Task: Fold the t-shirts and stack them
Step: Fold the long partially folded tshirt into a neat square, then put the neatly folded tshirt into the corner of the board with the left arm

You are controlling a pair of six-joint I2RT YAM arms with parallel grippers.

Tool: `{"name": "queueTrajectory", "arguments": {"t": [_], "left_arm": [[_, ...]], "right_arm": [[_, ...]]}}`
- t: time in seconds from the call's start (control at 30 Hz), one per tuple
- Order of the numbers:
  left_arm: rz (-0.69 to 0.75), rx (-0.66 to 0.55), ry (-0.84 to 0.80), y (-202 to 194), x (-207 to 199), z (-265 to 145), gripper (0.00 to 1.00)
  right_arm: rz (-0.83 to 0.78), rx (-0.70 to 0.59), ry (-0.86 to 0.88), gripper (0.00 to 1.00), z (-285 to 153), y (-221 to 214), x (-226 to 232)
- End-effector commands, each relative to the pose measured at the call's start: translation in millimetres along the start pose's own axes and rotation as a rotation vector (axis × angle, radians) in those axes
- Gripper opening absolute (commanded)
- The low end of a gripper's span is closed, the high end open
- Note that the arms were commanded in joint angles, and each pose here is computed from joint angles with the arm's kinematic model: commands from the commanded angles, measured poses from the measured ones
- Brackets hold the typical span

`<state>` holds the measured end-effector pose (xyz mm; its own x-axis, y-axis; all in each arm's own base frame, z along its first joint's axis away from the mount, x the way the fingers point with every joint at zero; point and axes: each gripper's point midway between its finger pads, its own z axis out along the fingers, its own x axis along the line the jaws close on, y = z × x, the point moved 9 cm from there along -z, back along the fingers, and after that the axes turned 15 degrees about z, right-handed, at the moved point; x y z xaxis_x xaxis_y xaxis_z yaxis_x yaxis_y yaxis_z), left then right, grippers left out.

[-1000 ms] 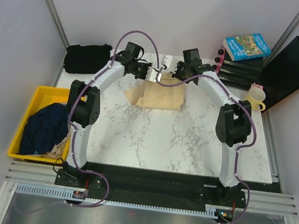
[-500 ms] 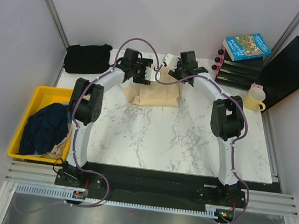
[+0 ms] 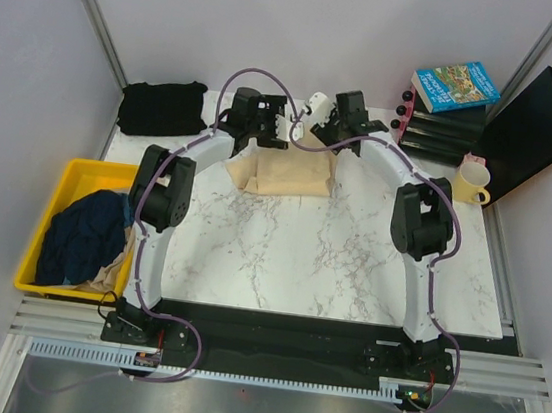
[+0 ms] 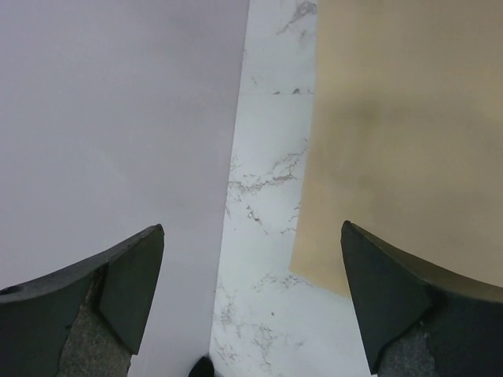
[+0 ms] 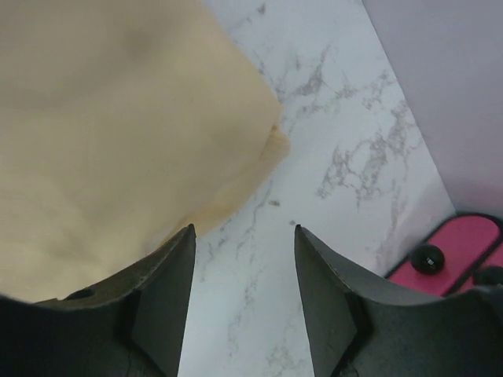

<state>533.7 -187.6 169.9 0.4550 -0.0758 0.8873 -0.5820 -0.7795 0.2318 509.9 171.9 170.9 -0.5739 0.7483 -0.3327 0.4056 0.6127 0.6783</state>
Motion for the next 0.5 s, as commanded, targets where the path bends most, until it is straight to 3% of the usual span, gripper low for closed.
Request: {"name": "queueTrajectory", "arguments": {"t": [0.0, 0.13, 0.47], "left_arm": [[0.048, -0.023, 0.105, 31, 30, -6, 1.00], [0.024, 0.008, 0.055, 29, 18, -17, 1.00], [0.020, 0.106, 0.018, 28, 8, -51, 1.00]], "right_arm": [[0.294, -0.054, 0.249, 0.63, -16, 22, 4], [0.426, -0.020, 0.335, 0.76, -12, -1, 0], [0.660, -0.046, 0.560, 0.86, 11, -28, -29]]}}
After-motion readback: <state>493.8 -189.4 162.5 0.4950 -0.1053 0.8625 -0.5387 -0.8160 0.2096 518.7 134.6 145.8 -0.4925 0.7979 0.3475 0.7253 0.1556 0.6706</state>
